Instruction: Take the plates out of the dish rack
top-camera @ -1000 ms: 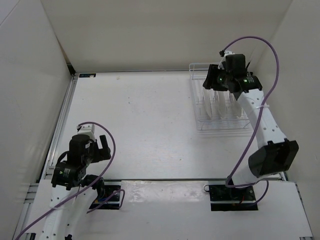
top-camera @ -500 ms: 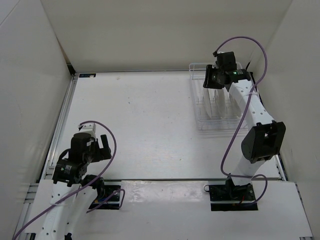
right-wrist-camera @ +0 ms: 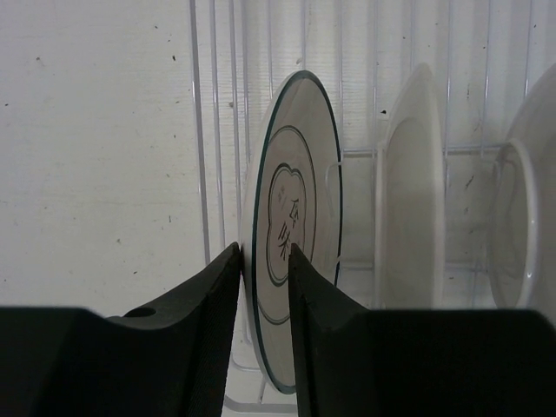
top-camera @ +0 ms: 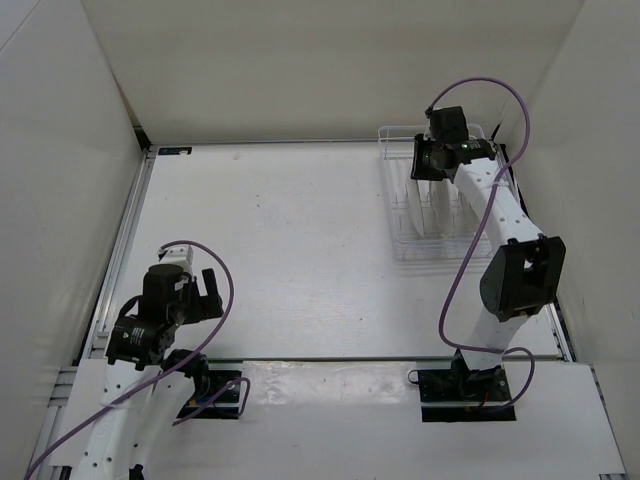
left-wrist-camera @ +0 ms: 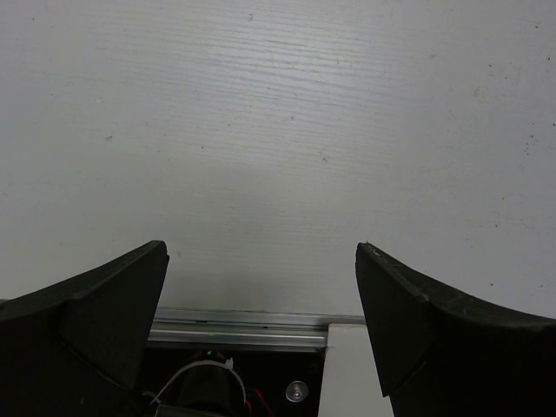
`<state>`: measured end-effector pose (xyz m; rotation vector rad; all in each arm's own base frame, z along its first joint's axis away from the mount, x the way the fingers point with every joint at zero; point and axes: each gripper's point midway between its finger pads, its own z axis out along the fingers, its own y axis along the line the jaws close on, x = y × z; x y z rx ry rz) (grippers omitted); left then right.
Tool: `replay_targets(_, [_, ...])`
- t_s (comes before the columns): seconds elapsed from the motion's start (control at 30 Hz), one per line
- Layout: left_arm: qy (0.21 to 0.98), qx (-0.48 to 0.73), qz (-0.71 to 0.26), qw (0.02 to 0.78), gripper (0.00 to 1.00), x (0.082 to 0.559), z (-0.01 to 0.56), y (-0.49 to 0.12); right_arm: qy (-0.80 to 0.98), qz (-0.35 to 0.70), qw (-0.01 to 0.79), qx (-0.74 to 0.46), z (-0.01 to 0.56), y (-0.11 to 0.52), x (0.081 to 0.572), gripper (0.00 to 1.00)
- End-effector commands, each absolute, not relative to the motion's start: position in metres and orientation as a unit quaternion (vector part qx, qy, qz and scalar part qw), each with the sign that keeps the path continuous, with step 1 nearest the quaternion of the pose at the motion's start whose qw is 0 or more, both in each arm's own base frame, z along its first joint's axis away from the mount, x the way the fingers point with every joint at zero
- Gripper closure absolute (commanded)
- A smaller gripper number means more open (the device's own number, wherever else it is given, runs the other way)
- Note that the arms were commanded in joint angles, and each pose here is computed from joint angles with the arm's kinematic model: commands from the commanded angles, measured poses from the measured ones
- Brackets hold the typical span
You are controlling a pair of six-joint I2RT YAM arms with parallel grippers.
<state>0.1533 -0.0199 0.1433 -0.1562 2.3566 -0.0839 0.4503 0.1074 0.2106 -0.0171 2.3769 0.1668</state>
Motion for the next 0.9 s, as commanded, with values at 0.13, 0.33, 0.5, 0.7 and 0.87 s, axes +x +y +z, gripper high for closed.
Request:
replay_targets(0.13, [0.921, -0.060, -0.033, 0.383, 0.00, 0.156, 0.143, -0.020, 0.931, 0.045, 0.362, 0.008, 0.195, 0.094, 0.455, 0.75])
replay_targets(0.33, [0.921, -0.060, -0.032, 0.383, 0.00, 0.156, 0.144, -0.020, 0.938, 0.053, 0.343, 0.017, 0.179, 0.092, 0.453, 0.82])
replay_targets(0.5, [0.922, -0.060, -0.032, 0.382, 0.00, 0.156, 0.142, -0.020, 0.939, 0.065, 0.337, 0.020, 0.176, 0.092, 0.455, 0.87])
replay_targets(0.7, [0.923, -0.060, -0.031, 0.380, 0.00, 0.156, 0.142, -0.020, 0.933, 0.077, 0.352, 0.022, 0.197, 0.093, 0.460, 0.96])
replay_targets(0.87, [0.924, -0.059, -0.033, 0.376, 0.00, 0.156, 0.141, -0.021, 0.922, 0.076, 0.379, 0.021, 0.232, 0.090, 0.467, 1.00])
